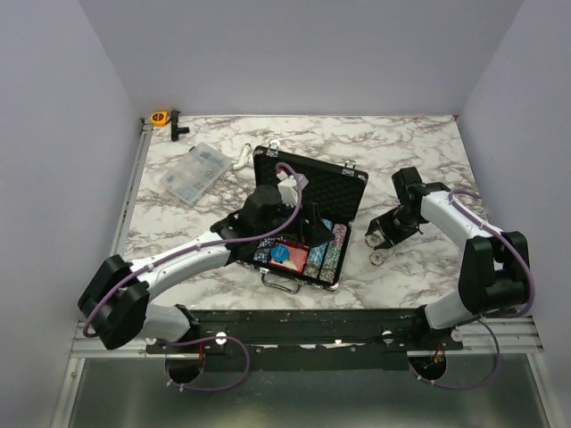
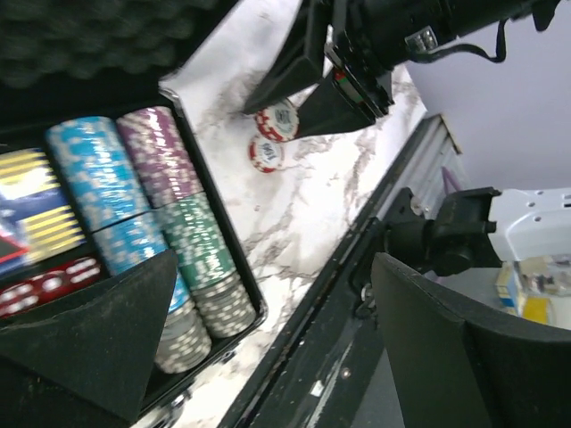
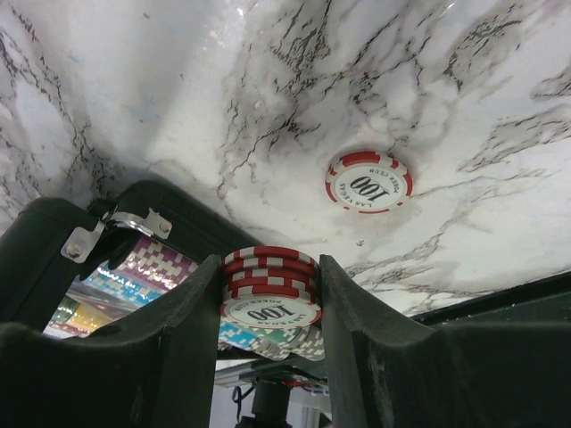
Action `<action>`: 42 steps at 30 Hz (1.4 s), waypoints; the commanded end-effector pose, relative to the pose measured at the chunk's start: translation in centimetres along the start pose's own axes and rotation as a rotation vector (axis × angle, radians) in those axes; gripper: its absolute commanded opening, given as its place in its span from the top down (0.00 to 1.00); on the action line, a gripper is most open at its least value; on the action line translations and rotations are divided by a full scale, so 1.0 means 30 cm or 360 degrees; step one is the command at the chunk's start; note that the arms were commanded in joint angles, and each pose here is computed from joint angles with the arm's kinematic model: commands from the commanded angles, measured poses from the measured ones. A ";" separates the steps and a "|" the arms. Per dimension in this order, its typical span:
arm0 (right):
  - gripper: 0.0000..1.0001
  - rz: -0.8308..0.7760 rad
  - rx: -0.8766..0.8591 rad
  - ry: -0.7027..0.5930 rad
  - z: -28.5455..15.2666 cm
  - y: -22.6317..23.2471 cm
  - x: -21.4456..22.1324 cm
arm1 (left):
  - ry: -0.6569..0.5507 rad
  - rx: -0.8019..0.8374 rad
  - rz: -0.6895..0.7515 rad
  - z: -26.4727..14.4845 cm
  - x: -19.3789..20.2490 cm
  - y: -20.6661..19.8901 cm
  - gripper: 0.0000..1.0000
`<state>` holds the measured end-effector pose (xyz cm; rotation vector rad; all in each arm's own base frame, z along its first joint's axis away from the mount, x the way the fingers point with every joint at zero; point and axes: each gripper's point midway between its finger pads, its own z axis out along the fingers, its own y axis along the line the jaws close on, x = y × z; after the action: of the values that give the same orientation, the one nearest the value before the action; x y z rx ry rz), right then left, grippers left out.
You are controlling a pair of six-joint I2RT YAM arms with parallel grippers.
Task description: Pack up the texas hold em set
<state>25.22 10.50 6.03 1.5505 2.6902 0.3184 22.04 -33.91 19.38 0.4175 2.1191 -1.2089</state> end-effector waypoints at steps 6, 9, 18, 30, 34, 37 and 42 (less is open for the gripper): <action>0.99 -0.0051 -0.0042 0.0128 -0.070 0.016 0.055 | 0.0099 0.0237 -0.0263 0.215 0.035 -0.053 0.16; 0.99 -0.0045 -0.0074 0.0125 -0.088 0.022 0.059 | 0.0098 0.0242 -0.0311 0.248 0.050 -0.043 0.17; 0.99 -0.0057 -0.0141 0.0148 -0.131 0.056 0.069 | 0.0163 0.0279 -0.0355 0.353 0.076 -0.065 0.26; 0.99 -0.0061 -0.0225 0.0194 -0.170 0.094 0.088 | 0.0159 0.0283 -0.0535 0.433 0.106 -0.052 0.37; 0.99 -0.0061 -0.0235 0.0195 -0.172 0.095 0.090 | 0.0105 0.0273 -0.0551 0.465 0.095 -0.047 0.37; 0.99 -0.0059 -0.0236 0.0204 -0.172 0.095 0.093 | 0.0059 0.0278 -0.0573 0.483 0.091 -0.041 0.43; 0.99 -0.0062 -0.0253 0.0208 -0.178 0.104 0.094 | -0.0003 0.0267 -0.0567 0.502 0.089 -0.037 0.48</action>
<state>25.62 12.86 10.35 1.4993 2.7207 0.5562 23.95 -46.23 11.31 0.1461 2.2660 -1.5764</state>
